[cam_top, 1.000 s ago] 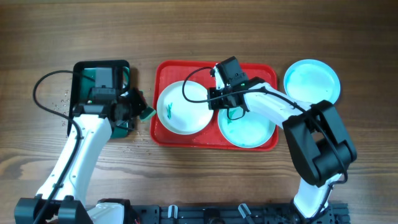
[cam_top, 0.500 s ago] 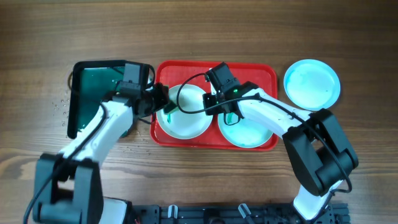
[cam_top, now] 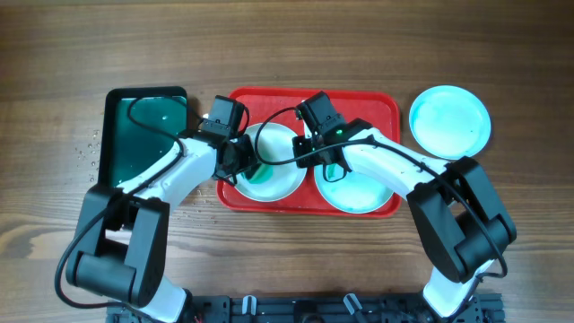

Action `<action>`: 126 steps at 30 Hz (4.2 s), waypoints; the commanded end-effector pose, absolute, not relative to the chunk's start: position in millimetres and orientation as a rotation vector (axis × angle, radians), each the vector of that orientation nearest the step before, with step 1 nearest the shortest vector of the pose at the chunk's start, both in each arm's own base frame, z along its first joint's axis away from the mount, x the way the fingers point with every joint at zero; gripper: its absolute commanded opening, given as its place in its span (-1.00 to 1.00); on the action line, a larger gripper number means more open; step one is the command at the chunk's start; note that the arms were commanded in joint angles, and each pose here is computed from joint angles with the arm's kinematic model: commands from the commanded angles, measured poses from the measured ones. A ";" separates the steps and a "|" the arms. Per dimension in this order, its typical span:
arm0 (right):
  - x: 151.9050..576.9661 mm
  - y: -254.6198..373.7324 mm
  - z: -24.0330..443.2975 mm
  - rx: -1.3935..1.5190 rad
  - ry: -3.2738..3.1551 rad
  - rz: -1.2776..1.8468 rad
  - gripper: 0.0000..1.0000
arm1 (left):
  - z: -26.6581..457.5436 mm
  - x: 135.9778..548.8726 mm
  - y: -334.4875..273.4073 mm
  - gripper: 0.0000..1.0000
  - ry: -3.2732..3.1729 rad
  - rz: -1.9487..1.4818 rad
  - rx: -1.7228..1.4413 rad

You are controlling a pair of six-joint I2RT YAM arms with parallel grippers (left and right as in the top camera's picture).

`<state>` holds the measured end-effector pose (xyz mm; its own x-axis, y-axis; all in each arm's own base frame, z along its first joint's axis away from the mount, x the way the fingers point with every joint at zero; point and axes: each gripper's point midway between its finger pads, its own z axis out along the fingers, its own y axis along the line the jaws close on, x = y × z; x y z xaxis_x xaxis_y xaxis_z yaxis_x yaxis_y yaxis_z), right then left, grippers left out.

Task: Clean dirty plates on tray and stack at the side
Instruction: 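Scrub the white plate with the sponge held by the left gripper, then lift the white plate with the right gripper and stack it on the blue plate, then grasp the remaining blue plate's rim with the right gripper and drag it left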

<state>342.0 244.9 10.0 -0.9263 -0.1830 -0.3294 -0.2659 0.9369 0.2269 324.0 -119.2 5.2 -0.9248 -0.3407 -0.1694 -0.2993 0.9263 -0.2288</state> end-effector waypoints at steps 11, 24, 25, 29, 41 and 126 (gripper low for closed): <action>346.8 239.7 19.0 -0.312 2.758 0.352 -0.91 | 32.4 330.9 -148.5 -0.92 2.849 -0.574 -0.431; 346.0 239.2 18.5 -0.312 2.762 0.350 -0.91 | 2.5 312.6 -67.4 -0.92 2.860 0.202 -0.473; 346.0 239.2 18.5 -0.312 2.762 0.350 -0.91 | 13.7 314.1 -62.4 -0.92 2.826 0.227 -0.474; 348.7 241.1 20.2 -0.309 2.748 0.359 -0.91 | 66.3 322.4 -62.5 -0.92 2.685 0.133 -0.489; 387.0 230.1 217.4 -0.553 2.123 -0.315 -0.91 | 175.6 255.4 75.7 -0.92 2.246 -0.122 -1.262; 302.9 100.2 26.5 0.217 3.012 0.299 -0.59 | 148.1 258.4 74.5 -0.92 2.338 -0.196 -1.358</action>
<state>290.1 96.3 10.9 -0.9858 0.1544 -0.0659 0.1391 0.9711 0.1938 256.5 76.0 151.9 -0.4342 -0.8446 -0.3131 -0.7885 0.5245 -0.3212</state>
